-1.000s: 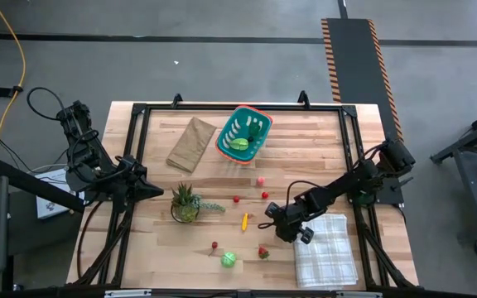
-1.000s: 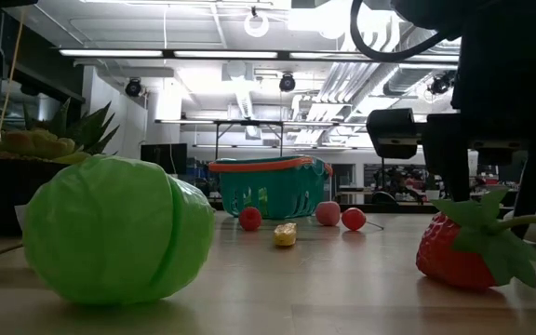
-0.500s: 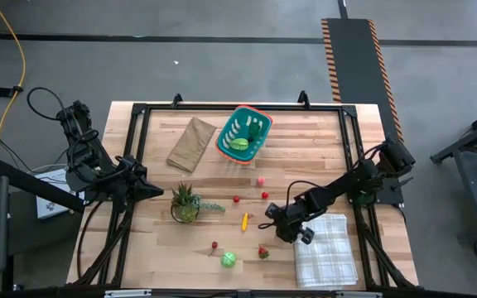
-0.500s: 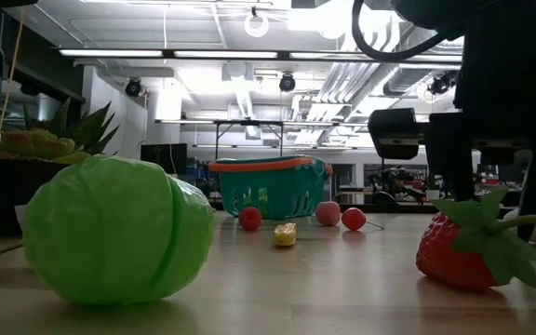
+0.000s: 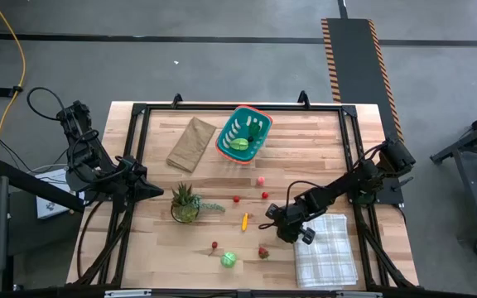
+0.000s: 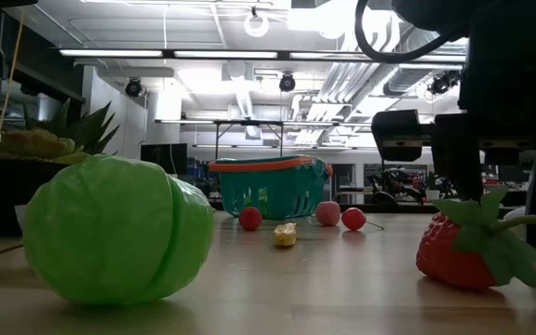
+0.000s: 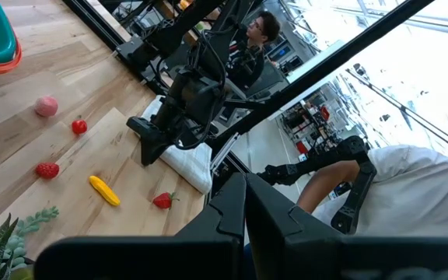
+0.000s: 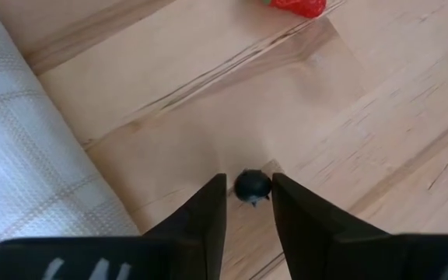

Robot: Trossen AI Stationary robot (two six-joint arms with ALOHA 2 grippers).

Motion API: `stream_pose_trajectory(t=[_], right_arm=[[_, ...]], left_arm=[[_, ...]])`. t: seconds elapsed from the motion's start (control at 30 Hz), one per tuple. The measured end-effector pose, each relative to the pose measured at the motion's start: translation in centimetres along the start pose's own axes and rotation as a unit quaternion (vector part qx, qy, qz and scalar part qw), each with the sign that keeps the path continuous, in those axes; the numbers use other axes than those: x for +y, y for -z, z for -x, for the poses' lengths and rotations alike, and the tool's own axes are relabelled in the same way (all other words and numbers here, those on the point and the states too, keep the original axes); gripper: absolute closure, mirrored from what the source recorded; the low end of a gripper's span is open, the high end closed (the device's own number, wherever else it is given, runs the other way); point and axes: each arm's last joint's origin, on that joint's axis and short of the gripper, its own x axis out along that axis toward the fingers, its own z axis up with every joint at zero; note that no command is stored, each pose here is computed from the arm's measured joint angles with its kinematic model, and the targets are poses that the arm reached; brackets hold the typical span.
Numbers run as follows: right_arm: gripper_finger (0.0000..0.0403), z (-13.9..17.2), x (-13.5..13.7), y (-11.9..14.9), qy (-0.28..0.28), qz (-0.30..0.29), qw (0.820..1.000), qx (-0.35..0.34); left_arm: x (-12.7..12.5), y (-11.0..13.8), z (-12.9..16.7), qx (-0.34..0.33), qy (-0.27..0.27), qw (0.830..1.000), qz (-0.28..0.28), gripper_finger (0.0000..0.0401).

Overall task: Pick and placing Produce into tupperware
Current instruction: Put the black cherry in the green basket

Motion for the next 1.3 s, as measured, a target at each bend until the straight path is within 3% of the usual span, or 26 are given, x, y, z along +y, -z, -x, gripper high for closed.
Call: stream_pose_trajectory(t=[1.03,1.3], right_arm=[[0.0347,0.1,0.0,0.0,0.001,-0.005,1.0,0.001],[0.0347,1.9,0.1,-0.4,0.014,-0.007,1.0,-0.009]], left_arm=[[0.0,0.0,0.0,0.0,0.0,1.0,0.0,0.04],[0.0,0.0,0.0,0.0,0.0,1.0,0.0,0.04]])
